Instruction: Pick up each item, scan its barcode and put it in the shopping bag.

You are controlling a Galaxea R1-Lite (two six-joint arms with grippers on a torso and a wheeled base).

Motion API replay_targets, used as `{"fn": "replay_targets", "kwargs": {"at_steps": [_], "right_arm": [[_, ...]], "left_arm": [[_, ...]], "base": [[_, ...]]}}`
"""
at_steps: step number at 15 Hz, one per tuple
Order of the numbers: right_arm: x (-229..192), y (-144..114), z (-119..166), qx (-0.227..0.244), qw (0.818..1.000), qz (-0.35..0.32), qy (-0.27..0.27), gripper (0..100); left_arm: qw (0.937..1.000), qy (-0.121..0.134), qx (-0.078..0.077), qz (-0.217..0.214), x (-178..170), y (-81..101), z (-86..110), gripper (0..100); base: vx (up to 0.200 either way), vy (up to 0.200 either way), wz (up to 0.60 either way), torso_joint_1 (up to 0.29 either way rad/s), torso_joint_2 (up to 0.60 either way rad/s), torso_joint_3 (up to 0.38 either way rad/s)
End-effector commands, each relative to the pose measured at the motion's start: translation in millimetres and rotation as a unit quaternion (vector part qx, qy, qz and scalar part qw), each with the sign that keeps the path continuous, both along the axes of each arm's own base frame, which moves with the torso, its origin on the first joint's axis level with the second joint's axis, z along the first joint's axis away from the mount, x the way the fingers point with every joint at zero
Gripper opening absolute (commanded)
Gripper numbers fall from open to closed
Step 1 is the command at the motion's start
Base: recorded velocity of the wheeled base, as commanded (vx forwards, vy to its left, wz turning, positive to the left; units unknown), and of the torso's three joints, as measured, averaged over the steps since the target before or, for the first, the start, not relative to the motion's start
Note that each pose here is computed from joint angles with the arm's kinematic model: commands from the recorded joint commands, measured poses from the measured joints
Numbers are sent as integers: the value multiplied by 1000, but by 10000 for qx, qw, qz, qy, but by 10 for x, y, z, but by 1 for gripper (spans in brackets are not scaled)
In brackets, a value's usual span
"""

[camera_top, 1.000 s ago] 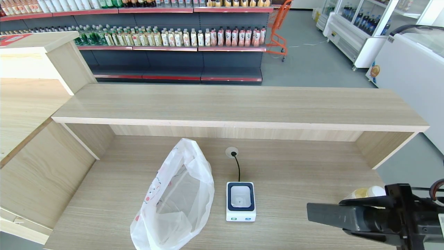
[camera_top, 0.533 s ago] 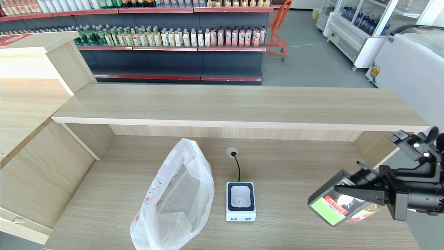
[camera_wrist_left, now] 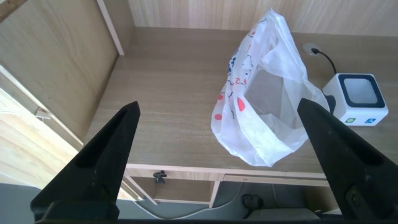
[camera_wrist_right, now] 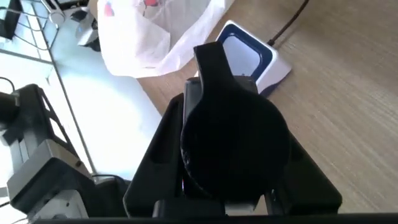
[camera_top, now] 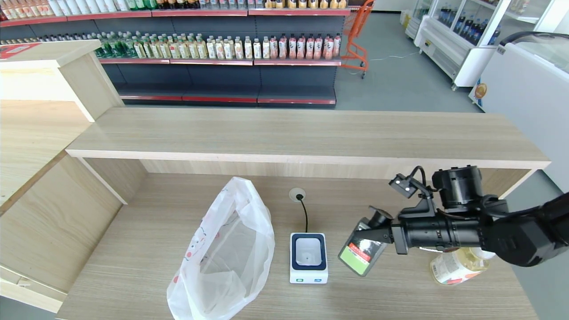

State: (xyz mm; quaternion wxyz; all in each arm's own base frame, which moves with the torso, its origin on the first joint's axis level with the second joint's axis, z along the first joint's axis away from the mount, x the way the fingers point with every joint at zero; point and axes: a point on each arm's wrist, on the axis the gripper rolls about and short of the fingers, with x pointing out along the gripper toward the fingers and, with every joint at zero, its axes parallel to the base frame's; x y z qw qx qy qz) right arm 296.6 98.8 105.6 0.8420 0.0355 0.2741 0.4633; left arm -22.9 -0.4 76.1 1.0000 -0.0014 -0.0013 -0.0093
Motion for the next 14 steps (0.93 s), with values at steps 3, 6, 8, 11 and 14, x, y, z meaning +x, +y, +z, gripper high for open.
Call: {"fn": "replay_targets", "kwargs": {"at_steps": [3, 6, 8, 11, 14], "right_arm": [[305, 587, -213, 116, 9982, -228, 541, 0], [338, 715, -304, 38, 9981, -194, 587, 0], [343, 764, -403, -111, 9978, -322, 575, 0], [380, 829, -500, -187, 9978, -488, 409, 0], [381, 862, -526, -185, 9980, -450, 401, 0]], "left_arm": [[10000, -3, -1, -7, 0, 0, 0, 100], [10000, -3, -1, -7, 0, 0, 0, 100], [10000, -3, -2, 1, 0, 0, 0, 100], [10000, -3, -2, 1, 0, 0, 0, 100], [10000, -3, -2, 1, 0, 0, 0, 100]], "base": [[0, 0, 0, 0, 0, 0], [0, 0, 0, 0, 0, 0], [0, 0, 0, 0, 0, 0], [0, 0, 0, 0, 0, 0], [0, 0, 0, 0, 0, 0]]}}
